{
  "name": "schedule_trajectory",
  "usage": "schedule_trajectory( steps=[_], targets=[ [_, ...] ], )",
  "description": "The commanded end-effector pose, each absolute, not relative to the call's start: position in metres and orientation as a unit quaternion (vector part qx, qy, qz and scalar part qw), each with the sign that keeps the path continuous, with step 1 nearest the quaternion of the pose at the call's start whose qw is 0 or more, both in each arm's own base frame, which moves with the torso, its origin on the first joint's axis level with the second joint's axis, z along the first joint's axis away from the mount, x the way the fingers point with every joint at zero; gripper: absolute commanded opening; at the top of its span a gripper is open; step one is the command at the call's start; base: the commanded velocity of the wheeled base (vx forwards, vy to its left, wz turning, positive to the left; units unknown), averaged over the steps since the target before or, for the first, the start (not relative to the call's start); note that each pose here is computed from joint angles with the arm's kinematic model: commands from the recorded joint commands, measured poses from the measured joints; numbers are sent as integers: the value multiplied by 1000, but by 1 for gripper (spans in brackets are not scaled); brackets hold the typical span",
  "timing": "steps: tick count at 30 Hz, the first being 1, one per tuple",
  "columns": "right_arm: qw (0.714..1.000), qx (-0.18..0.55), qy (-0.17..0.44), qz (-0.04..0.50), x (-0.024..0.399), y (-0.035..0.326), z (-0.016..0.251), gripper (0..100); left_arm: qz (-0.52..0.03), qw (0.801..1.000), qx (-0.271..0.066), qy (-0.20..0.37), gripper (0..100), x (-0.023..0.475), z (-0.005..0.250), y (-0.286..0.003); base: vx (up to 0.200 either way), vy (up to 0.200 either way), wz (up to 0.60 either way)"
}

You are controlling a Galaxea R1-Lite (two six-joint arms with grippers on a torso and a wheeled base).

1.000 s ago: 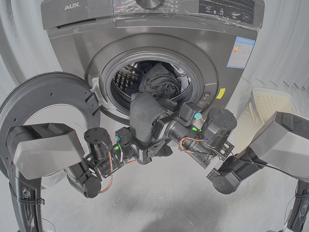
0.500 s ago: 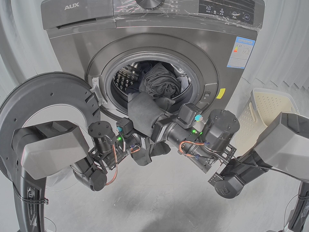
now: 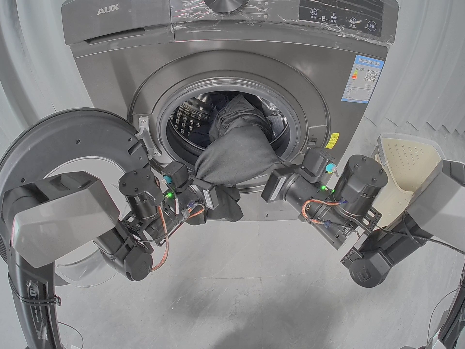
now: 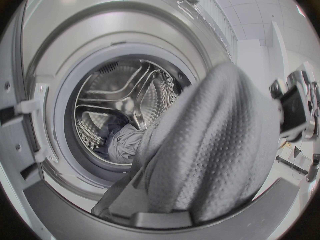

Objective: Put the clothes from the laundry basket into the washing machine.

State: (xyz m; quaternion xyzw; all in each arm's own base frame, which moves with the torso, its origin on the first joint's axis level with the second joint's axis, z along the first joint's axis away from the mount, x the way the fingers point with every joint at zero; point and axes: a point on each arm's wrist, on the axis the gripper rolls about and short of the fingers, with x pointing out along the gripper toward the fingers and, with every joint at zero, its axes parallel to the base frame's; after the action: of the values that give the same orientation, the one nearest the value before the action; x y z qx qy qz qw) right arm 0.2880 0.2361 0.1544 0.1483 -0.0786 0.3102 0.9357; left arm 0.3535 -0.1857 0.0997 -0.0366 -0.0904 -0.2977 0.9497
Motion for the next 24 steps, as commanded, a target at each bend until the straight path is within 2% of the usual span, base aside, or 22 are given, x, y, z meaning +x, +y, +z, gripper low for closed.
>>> schedule_trajectory(
  steps=[1, 6, 9, 20, 21, 24],
  targets=[
    [942, 145, -55, 297, 287, 224, 144, 0, -296, 947, -44, -118, 0, 343, 125, -181, 0, 0, 0],
    [949, 128, -9, 287, 289, 221, 114, 0, -301, 944, -49, -125, 0, 332, 138, -180, 0, 0, 0],
    [949, 124, 2, 288, 291, 223, 105, 0, -305, 943, -54, -124, 0, 325, 142, -179, 0, 0, 0],
    [944, 129, -21, 303, 286, 227, 114, 0, -306, 943, -56, -123, 0, 319, 145, -176, 0, 0, 0],
    [942, 131, -27, 306, 283, 228, 119, 100, -305, 943, -57, -124, 0, 319, 146, -176, 0, 0, 0],
    [939, 127, -26, 319, 271, 230, 123, 100, -301, 942, -59, -136, 0, 315, 156, -170, 0, 0, 0]
  ],
)
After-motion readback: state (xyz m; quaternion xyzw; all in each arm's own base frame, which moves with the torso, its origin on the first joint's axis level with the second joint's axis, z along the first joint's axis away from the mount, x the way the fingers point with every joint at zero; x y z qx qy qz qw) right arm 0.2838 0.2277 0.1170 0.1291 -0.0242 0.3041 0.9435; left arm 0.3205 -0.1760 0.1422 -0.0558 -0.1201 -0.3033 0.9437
